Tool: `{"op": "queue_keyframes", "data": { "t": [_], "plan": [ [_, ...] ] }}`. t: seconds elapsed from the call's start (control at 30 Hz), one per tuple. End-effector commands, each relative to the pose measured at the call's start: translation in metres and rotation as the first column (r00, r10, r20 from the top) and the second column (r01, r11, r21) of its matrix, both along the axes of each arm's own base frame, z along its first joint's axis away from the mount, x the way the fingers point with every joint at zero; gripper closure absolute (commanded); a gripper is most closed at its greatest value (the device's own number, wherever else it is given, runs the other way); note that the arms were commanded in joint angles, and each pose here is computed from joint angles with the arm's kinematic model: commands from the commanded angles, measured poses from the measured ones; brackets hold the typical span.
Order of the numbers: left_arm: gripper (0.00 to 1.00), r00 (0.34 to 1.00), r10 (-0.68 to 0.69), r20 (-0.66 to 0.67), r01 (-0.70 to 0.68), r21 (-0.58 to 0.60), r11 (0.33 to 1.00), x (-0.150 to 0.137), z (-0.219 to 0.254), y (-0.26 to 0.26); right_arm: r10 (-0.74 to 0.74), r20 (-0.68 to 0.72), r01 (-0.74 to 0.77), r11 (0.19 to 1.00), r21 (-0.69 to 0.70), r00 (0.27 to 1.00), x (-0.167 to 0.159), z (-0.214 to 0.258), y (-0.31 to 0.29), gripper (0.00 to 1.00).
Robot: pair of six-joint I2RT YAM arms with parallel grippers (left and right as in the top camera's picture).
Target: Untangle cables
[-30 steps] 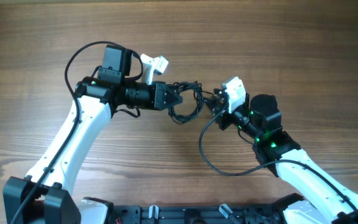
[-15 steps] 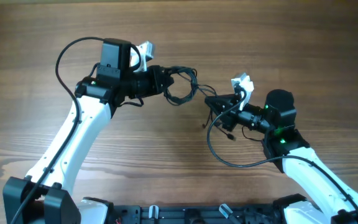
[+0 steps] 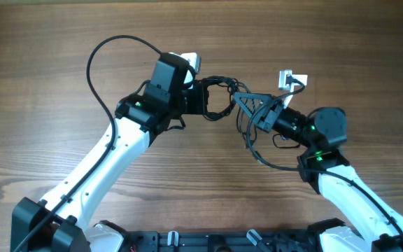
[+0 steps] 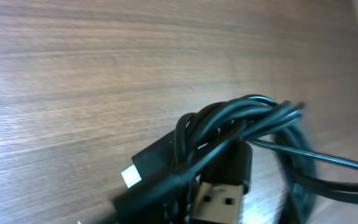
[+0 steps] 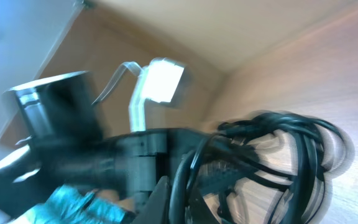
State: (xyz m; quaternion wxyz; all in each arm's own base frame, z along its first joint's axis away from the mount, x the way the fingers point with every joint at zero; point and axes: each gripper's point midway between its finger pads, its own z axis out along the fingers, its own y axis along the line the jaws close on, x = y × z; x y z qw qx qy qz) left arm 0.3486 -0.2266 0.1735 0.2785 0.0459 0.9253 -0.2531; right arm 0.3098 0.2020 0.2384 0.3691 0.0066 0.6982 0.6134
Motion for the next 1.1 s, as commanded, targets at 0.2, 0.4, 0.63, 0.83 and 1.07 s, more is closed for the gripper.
{"op": "queue_keyframes", "data": {
  "t": [0.2,0.4,0.63,0.83,1.07],
  "plan": [
    [0.96,0.934,0.341,0.106,-0.348,0.048,0.936,0.034,0.016,0.043,-0.557,-0.366,0.307,0.774,-0.554,0.745,0.008,-0.164,-0.086,0.6],
    [0.96,0.963,0.197,0.182,-0.217,0.098,0.971,0.036,0.023,0.034,-0.225,-0.173,0.092,0.824,-0.56,0.959,-0.003,-0.144,-0.047,0.0],
    [0.96,0.97,0.241,0.024,-0.236,-0.124,0.964,0.03,0.065,0.015,0.033,0.212,0.094,0.822,-0.561,0.977,0.005,-0.095,-0.021,0.0],
    [0.96,0.938,0.345,-0.032,-0.342,-0.259,0.903,0.031,0.135,0.016,0.009,0.259,0.151,0.792,-0.591,0.966,0.009,-0.094,-0.015,0.0],
    [0.96,0.923,0.363,-0.127,-0.384,-0.326,0.864,0.025,0.14,0.01,-0.243,0.419,0.467,0.65,-0.599,0.875,0.041,-0.072,-0.032,0.0]
  ]
}}
